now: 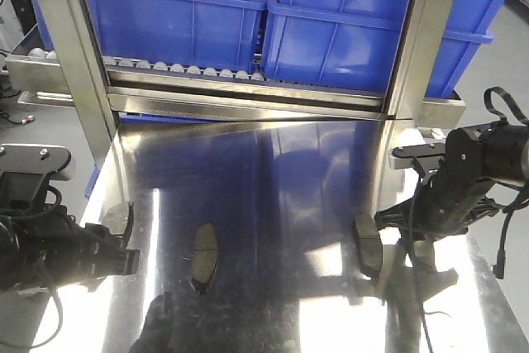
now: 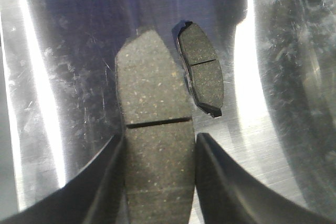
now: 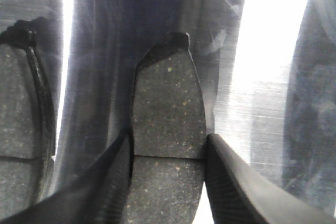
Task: Move and align brake pads A on conveyor
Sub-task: 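Close the right gripper on the brake pad and lift it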
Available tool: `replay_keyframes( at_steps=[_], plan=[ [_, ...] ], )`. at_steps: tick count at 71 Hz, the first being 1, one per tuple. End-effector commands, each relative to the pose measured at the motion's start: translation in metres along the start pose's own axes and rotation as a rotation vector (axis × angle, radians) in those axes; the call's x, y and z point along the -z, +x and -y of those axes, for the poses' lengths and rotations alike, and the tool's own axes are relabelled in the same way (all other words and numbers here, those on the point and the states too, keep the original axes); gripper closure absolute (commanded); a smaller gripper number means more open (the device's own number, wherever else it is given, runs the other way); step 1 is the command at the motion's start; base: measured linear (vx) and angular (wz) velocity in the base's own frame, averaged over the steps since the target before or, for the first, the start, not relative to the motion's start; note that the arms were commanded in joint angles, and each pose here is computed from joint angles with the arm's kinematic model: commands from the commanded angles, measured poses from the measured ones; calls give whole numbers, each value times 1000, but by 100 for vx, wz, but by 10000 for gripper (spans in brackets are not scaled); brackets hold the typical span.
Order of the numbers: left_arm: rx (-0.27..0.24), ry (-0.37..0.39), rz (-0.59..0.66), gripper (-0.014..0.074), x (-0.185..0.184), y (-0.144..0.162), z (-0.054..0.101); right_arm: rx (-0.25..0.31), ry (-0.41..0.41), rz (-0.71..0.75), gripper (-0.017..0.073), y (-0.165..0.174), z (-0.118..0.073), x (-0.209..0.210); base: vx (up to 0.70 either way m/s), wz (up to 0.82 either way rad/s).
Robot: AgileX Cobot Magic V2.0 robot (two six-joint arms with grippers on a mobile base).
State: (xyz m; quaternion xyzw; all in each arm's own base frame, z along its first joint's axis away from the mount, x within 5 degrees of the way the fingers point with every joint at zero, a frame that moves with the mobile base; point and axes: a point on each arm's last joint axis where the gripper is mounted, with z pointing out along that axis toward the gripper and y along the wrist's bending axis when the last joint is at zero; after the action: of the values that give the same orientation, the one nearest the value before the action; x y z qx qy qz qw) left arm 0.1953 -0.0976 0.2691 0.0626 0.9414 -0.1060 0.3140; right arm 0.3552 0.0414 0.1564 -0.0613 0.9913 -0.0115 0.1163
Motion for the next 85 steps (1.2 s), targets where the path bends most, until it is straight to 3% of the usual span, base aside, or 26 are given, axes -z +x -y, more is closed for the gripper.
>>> replay_keyframes(
  at_steps=[1,26,67,85],
  plan=[
    [2,45,110,475,11,-13,5,9,6,87,396,-10,1,20,0,0],
    [2,45,110,475,11,-13,5,10,6,143,489,-13,2,34,0,0],
    [2,45,110,475,11,-13,5,5,6,244,487,-13,3,69,0,0],
    [2,45,110,475,11,-13,5,7,5,342,487,7,4,96,0,0]
  ],
)
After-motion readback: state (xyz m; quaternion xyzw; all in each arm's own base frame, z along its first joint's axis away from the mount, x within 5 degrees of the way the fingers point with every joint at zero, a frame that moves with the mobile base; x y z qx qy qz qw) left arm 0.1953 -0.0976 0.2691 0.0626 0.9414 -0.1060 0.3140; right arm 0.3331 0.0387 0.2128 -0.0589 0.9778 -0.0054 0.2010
